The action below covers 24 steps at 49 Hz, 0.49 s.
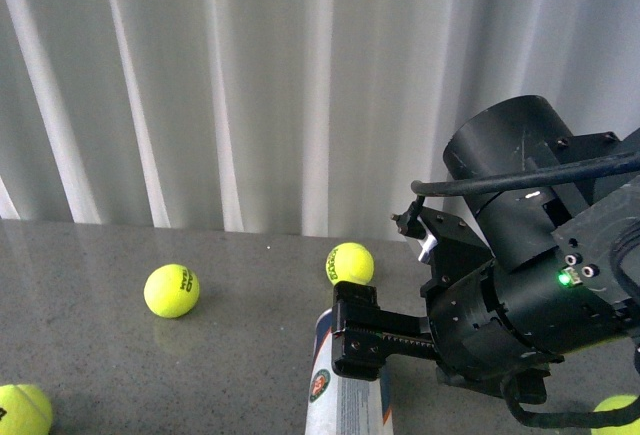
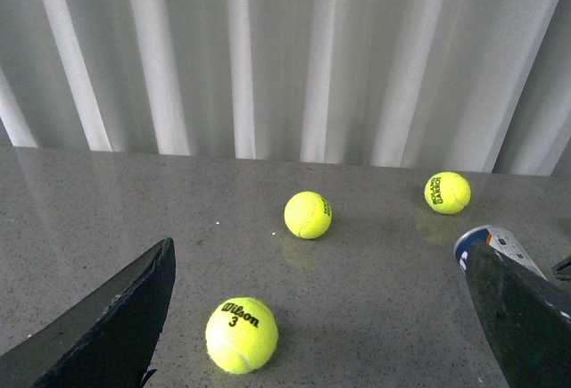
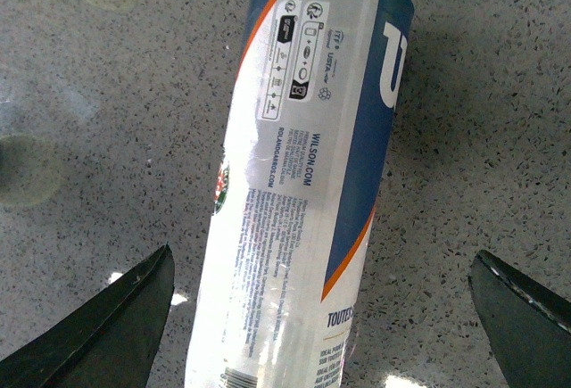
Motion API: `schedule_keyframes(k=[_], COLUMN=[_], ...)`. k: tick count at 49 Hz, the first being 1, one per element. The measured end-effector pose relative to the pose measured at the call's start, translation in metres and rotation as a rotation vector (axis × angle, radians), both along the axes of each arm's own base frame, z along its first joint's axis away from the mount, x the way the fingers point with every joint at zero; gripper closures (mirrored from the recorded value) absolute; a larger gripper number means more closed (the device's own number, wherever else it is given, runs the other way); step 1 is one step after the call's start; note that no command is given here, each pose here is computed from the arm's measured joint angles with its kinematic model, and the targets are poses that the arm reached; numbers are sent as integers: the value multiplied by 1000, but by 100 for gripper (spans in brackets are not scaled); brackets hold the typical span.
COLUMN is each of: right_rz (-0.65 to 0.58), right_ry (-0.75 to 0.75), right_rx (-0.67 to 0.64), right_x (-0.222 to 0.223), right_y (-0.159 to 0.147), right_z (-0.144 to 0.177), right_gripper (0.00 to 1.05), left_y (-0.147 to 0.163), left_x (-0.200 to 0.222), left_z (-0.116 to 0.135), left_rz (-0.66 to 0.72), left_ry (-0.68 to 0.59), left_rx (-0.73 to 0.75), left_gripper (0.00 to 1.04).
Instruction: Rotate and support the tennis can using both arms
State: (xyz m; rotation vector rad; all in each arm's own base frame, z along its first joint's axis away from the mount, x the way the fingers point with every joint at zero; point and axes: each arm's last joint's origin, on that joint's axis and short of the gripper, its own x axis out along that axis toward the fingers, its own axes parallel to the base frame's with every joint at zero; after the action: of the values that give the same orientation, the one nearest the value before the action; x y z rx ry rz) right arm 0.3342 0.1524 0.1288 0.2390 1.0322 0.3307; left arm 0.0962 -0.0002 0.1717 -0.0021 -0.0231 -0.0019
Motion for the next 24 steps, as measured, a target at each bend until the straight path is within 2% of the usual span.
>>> schedule_keyframes(k=[24], right_rz=[-33], right_ry=[85], right_rx=[10], right_x=[20], right_y=[15], right_z=[-34], right_gripper=[7], left_y=[0], left_x=[0], left_z=[0], left_rz=[0], left_ry=[0], left_rx=[0], left_gripper=[7])
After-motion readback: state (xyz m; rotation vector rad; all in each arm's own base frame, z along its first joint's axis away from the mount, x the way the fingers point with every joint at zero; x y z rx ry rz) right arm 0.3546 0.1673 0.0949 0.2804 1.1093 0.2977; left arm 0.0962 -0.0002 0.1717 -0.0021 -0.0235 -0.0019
